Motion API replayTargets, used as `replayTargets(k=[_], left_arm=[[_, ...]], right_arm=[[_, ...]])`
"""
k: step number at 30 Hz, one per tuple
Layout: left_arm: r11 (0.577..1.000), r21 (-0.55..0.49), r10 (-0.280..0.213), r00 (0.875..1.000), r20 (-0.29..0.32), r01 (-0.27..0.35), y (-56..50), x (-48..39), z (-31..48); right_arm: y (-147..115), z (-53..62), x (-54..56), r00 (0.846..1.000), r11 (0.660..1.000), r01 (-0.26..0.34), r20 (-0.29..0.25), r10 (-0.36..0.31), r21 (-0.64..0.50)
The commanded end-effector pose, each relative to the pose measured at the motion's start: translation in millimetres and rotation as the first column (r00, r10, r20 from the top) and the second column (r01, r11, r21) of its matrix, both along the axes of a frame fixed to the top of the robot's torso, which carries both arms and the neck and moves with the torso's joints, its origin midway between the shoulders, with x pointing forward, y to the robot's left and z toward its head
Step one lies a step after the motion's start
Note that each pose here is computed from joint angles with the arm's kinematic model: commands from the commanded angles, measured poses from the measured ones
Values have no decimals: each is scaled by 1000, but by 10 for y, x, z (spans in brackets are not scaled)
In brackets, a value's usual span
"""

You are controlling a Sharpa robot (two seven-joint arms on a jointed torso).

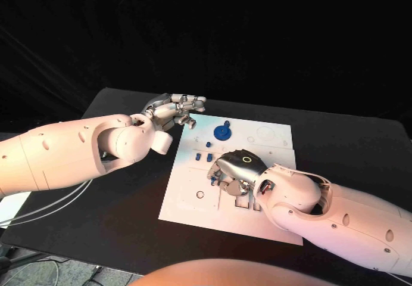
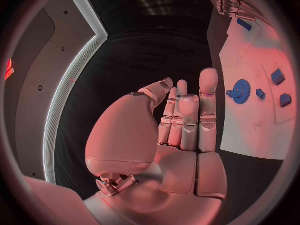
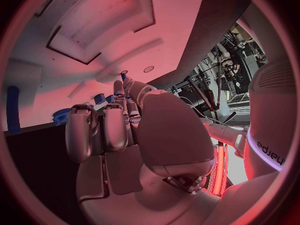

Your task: Assemble the parts on the task board

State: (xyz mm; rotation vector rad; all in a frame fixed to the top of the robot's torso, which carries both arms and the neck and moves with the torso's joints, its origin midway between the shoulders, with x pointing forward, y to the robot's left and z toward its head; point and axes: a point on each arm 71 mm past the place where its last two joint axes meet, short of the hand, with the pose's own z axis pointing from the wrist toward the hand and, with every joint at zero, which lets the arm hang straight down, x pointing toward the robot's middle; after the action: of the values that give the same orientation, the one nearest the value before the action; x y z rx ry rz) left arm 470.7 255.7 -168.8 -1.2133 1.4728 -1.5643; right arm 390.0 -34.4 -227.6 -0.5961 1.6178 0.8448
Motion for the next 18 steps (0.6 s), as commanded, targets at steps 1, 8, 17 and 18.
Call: replayTargets(k=[1,8,17,18], left_arm=[[1000,-9,-20,1000,9,20,-27,-5,12],[1000,-9,-21,1000,8,21,-28,-3,11],[1000,-10,-25,1000,6,25,-30,-3,9],[1000,-10,-26,1000,5,26,-30,-3,9]], right_arm=[[-9,-62,-16,1000,999,-8,-21,8,-37],[-6,-58,-29,1000,999,-13,-20,12,-35],[-13,-62,-26,1000,999,-10,-20,9,-37],[-13,-62,-26,1000,999,-10,-20,9,-38]])
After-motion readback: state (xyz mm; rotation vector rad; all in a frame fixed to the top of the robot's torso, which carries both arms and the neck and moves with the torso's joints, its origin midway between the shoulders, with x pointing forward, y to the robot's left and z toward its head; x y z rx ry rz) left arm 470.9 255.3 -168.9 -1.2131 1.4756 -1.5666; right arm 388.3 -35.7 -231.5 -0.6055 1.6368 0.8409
